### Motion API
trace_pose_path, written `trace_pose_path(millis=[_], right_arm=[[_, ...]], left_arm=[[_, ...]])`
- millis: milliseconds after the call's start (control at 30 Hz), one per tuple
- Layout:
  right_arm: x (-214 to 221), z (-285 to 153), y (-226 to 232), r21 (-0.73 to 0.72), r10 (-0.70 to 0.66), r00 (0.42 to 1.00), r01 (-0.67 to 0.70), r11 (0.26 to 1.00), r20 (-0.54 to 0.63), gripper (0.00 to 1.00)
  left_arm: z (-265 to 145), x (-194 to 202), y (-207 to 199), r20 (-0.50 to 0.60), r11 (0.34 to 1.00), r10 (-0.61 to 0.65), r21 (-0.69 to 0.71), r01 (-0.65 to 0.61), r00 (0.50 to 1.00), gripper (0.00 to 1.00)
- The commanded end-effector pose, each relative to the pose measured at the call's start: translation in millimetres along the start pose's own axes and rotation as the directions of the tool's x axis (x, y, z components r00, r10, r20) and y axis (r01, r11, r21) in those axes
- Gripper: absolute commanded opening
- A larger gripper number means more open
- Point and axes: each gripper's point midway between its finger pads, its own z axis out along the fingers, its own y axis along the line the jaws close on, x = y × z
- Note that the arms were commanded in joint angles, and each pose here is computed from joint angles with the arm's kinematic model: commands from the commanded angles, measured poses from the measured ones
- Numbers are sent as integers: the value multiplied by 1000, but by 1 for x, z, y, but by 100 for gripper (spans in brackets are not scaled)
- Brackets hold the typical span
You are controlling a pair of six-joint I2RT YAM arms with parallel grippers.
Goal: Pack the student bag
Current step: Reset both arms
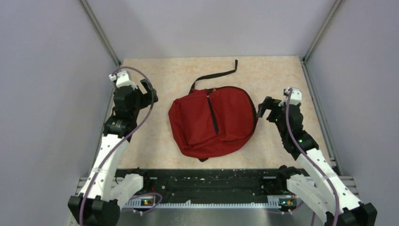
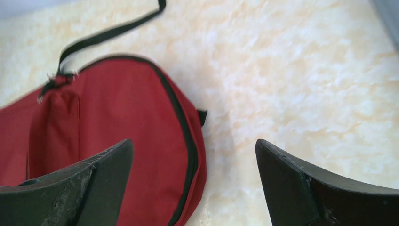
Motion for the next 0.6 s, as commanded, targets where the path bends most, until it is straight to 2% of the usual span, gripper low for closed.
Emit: trace_pose_path(millis=[0, 100, 367, 567], right_arm=[[-48, -19, -24, 124, 19, 983, -42, 991, 181, 99], [-51, -20, -32, 156, 28, 974, -64, 986, 223, 99], [-43, -20, -38, 178, 26, 973, -68, 982, 230, 98], [-50, -30, -40, 161, 33, 960, -80, 984, 277, 97]], left_arm=[[-42, -3, 16, -47, 996, 59, -62, -61, 997, 95], [-54, -3, 21, -29, 994, 93, -58, -94, 995, 96], [-69, -19, 17, 62, 996, 90, -29, -89, 994, 96], [-67, -16, 16, 38, 995, 96, -25, -95, 995, 96]])
